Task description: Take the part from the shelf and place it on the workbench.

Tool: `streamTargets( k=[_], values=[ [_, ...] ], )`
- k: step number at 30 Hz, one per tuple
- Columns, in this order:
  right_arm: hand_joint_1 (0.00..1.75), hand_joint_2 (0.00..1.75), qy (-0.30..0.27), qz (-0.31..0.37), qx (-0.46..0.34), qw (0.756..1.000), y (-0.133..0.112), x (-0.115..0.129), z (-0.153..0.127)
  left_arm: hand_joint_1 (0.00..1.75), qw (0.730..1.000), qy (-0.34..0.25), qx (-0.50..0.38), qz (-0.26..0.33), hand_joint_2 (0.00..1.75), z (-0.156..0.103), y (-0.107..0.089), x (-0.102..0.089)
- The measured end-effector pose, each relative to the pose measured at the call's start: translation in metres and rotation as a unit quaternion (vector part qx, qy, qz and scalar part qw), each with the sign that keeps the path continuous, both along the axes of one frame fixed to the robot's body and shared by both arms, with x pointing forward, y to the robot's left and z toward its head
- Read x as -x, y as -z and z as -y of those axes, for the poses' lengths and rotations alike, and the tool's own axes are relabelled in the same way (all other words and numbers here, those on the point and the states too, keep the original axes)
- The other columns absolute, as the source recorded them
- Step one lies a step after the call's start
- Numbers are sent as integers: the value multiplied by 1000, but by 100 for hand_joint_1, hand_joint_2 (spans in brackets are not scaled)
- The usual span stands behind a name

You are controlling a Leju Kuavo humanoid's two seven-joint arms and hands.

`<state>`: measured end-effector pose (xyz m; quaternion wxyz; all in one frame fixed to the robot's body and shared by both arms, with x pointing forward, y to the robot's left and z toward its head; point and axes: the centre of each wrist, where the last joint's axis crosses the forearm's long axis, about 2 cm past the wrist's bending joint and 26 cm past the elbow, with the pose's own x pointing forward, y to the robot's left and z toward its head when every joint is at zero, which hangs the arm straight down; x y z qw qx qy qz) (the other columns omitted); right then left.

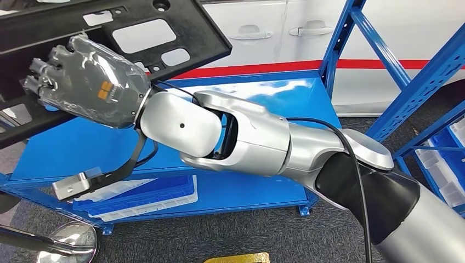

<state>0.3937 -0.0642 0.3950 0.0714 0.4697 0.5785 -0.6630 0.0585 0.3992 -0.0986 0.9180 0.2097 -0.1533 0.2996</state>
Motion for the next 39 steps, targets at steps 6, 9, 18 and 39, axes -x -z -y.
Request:
streamTargets(
  k=[6, 9, 18, 39],
  values=[
    [175, 175, 2, 0, -1, 1000, 2, 0, 2, 0, 1000, 6, 2, 2, 175, 0, 0, 0],
    [175, 175, 3, 1, 0, 1000, 5, 0, 4, 0, 1000, 6, 3, 2, 175, 0, 0, 0],
    [175, 175, 5, 7, 3, 1000, 8, -1, 6, 0, 1000, 4, 2, -5, 175, -2, -1, -2],
    [175, 175, 5, 3, 6, 1000, 13, -1, 6, 0, 1000, 5, 8, -12, 175, -1, 0, -2]
  ],
)
